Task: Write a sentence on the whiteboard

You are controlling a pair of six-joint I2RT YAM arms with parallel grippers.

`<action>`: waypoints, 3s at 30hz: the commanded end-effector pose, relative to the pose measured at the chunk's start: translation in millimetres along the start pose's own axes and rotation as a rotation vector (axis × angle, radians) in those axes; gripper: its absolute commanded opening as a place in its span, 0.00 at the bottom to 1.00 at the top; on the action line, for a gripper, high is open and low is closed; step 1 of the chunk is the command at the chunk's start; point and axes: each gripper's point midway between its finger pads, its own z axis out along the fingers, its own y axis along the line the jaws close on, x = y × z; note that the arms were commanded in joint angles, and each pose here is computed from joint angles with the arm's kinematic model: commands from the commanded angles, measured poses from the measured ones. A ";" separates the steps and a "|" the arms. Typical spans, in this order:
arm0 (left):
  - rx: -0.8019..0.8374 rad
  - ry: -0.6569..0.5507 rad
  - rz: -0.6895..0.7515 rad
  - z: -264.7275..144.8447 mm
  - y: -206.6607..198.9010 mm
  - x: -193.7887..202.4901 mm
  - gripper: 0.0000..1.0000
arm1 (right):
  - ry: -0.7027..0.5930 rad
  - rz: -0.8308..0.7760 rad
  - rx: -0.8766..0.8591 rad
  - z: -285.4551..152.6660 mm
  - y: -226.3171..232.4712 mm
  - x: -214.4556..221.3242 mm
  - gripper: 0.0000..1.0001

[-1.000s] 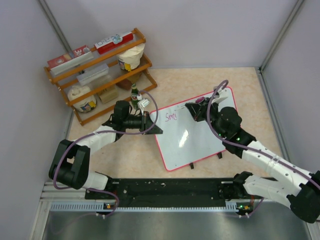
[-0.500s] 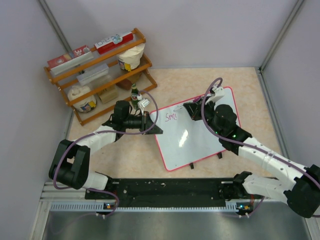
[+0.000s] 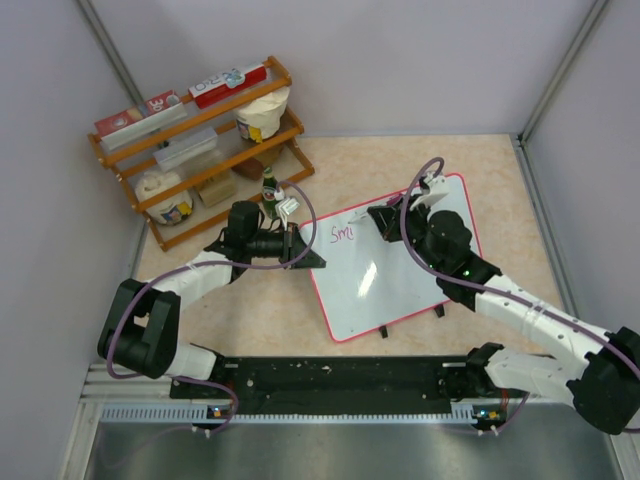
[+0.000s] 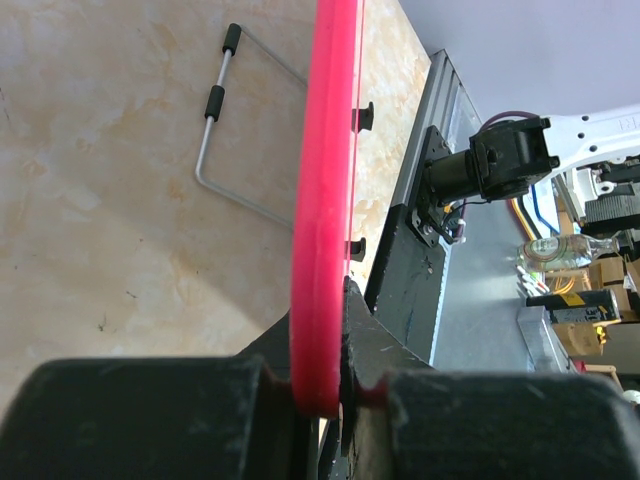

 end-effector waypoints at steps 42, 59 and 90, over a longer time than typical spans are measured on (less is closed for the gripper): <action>-0.138 0.113 0.075 5.8 38.2 49.4 0.00 | -0.054 0.033 -0.007 3.7 -3.7 -32.2 0.00; -0.139 0.114 0.075 5.9 37.8 49.6 0.00 | 0.030 0.032 0.025 -17.4 -26.4 11.5 0.00; -0.136 0.116 0.076 6.3 37.3 49.5 0.00 | -0.064 0.026 0.035 -23.9 -20.1 -23.2 0.00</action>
